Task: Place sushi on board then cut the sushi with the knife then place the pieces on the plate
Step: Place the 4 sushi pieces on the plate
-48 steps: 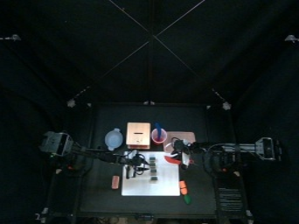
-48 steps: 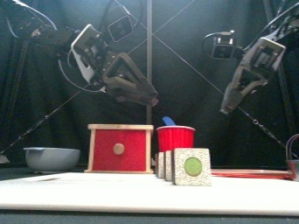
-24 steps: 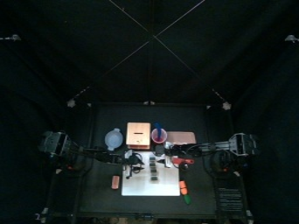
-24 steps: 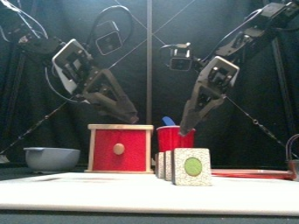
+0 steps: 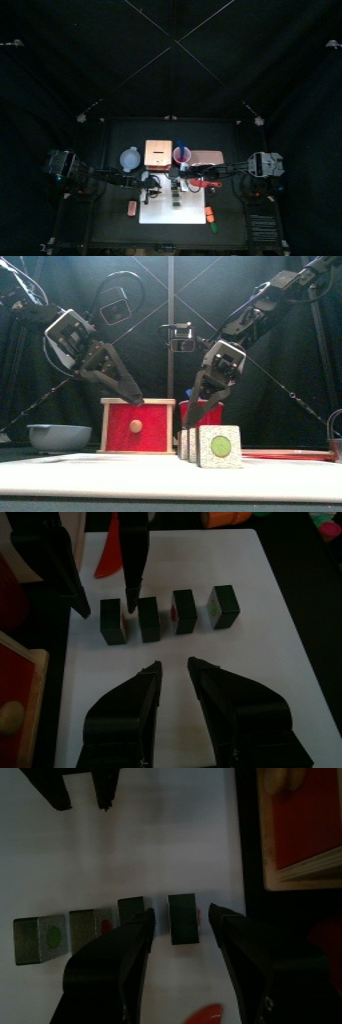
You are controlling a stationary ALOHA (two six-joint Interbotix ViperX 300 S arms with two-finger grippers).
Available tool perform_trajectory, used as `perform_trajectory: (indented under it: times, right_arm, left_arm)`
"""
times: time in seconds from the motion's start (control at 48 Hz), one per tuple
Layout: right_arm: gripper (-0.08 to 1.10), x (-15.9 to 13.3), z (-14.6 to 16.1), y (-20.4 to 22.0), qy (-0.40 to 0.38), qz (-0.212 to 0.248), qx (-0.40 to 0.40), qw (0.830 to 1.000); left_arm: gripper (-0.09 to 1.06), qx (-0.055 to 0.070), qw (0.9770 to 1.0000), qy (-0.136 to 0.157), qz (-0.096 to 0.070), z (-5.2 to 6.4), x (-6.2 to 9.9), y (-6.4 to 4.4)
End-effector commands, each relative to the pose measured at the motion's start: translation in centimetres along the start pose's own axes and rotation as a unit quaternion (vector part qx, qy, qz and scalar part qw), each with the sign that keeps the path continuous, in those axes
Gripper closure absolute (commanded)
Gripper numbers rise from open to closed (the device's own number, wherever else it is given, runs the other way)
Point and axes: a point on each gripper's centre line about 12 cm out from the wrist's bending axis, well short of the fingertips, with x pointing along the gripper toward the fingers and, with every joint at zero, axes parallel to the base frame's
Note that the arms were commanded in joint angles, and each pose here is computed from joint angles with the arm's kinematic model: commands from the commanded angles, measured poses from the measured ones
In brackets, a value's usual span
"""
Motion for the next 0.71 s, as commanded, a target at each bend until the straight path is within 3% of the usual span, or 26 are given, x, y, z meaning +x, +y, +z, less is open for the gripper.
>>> perform_trajectory:
  times: [0.021,0.312,0.625,0.708]
  right_arm:
    - [0.2,-0.3,1.6,-0.1,-0.022,-0.002,-0.001,1.0]
    - [0.22,1.1,1.0,-0.3,-0.005,-0.003,-0.004,1.0]
    - [0.48,0.5,1.0,-0.2,-0.005,0.0,-0.003,1.0]
    - [0.48,-0.7,1.3,-0.4,-0.01,0.0,-0.001,1.0]
  left_arm:
    - [0.27,-0.002,0.9999,-0.016,0.0,0.9,-0.5,0.0]
    - [0.27,-0.004,0.9999,-0.016,0.001,0.9,-0.6,0.1]
    - [0.27,-0.004,0.9998,-0.018,0.001,1.1,-0.5,0.1]
    - [0.27,-0.004,0.9998,-0.018,0.001,1.0,-0.5,0.0]
